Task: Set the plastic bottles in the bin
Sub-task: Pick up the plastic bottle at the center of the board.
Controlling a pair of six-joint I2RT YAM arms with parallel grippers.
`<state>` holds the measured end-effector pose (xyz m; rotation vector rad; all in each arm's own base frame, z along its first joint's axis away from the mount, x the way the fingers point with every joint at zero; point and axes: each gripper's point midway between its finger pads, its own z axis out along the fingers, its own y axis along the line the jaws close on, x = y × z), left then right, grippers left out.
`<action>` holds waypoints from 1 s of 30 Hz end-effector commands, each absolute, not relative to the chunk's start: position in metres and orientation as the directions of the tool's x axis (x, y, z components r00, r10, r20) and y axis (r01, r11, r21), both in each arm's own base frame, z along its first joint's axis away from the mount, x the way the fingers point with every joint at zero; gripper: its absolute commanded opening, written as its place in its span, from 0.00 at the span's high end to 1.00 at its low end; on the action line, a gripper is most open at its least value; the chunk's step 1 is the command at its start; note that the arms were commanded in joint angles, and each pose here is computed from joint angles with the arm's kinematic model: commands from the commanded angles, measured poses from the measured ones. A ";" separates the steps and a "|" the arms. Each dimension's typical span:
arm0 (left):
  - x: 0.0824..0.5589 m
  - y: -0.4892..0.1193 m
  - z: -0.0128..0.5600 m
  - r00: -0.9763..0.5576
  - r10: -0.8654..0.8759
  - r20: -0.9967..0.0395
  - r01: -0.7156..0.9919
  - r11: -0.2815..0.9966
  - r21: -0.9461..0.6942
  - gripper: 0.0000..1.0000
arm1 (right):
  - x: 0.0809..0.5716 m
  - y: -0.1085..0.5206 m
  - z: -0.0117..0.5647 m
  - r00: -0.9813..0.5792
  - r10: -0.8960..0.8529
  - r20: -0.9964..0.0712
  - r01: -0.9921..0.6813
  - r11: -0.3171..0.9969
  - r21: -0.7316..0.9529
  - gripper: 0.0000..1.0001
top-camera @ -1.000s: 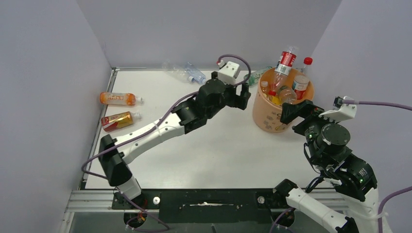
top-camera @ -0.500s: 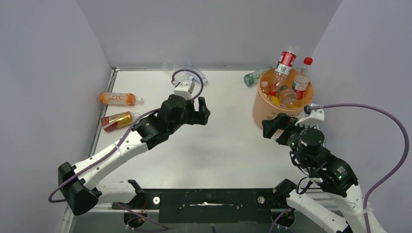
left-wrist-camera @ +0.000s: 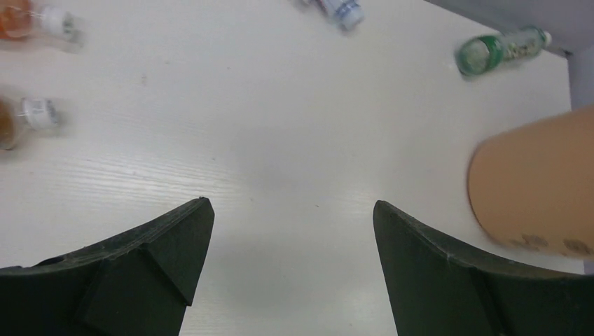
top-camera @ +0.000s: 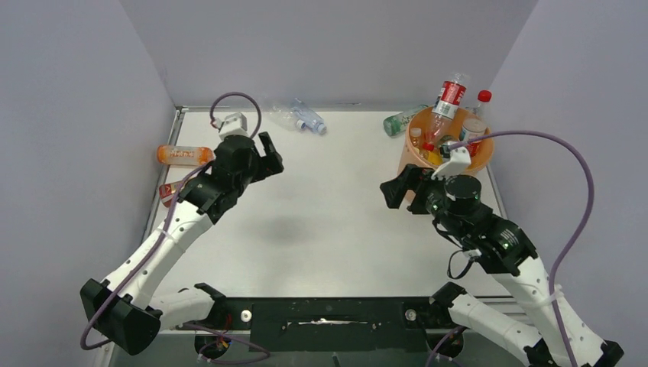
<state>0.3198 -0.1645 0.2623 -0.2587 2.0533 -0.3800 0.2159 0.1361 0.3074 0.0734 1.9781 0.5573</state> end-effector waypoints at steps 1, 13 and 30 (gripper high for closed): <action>0.347 -0.102 0.262 -0.391 -0.498 -0.774 -0.255 0.867 -0.428 0.15 | 0.228 0.167 0.333 -0.430 0.261 -0.864 -0.330 0.846 0.419 0.02; 0.396 0.025 0.170 -0.149 -0.831 -0.535 -0.723 0.461 -0.515 0.14 | 0.232 0.199 0.299 -0.482 0.180 -0.857 -0.438 0.798 0.414 0.02; 0.392 0.130 0.084 0.140 -0.941 -0.306 -0.901 0.006 -0.433 0.13 | 0.239 0.232 0.255 -0.572 0.130 -0.810 -0.479 0.748 0.459 0.02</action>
